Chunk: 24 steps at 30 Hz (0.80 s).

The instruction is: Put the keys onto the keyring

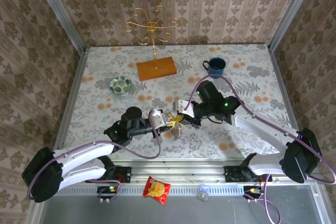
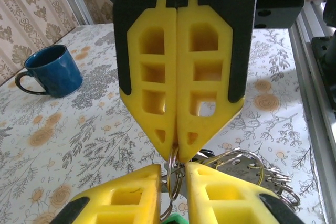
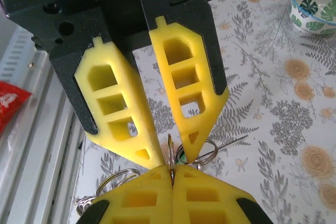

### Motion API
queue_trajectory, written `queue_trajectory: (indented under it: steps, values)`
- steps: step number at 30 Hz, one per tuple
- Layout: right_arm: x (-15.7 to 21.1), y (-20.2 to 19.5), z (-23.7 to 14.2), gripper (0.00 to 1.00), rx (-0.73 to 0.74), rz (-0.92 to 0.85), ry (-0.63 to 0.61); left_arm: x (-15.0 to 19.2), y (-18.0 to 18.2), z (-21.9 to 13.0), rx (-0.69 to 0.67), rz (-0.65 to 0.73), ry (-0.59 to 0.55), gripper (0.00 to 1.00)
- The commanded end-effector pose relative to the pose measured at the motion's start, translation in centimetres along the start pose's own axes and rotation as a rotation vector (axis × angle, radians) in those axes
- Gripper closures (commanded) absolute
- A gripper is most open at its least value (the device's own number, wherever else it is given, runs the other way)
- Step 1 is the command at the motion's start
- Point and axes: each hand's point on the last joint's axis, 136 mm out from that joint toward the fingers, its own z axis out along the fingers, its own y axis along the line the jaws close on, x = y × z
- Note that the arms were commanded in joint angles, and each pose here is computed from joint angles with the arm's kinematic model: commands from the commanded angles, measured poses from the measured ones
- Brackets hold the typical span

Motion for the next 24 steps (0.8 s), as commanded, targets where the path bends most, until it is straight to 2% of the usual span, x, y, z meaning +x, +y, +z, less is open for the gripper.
queue_trajectory:
  steps: [1,4,7,8,11,13,16,24]
  values:
    - [0.2,0.8,-0.2,1.0,-0.029,-0.064,0.086,-0.5,0.0,0.3,0.008,0.051,0.027,0.82]
    - [0.0,1.3,-0.2,1.0,-0.043,-0.109,0.128,-0.4,0.0,0.4,0.011,0.057,0.035,0.89]
    - [-0.8,1.7,-0.4,1.0,-0.06,-0.107,0.089,-0.5,0.2,0.4,0.004,0.065,0.039,1.0]
    - [-1.0,1.7,-0.5,1.0,-0.053,-0.104,0.067,-0.4,0.2,0.4,0.003,0.066,0.04,1.0]
    - [-1.2,1.2,-0.9,0.79,-0.017,-0.054,-0.017,-0.5,0.1,0.2,0.001,0.068,0.027,1.0]
    - [-1.1,0.7,-1.3,0.72,-0.004,0.0,-0.074,-0.7,-0.1,0.1,0.005,0.07,0.002,1.0]
    - [-0.7,0.8,-1.0,0.69,-0.011,0.047,-0.113,-1.1,-0.5,0.1,0.017,0.074,-0.051,1.0]
    - [0.3,0.7,0.1,0.7,-0.02,0.074,-0.108,-1.2,-1.2,0.0,0.041,0.074,-0.098,1.0]
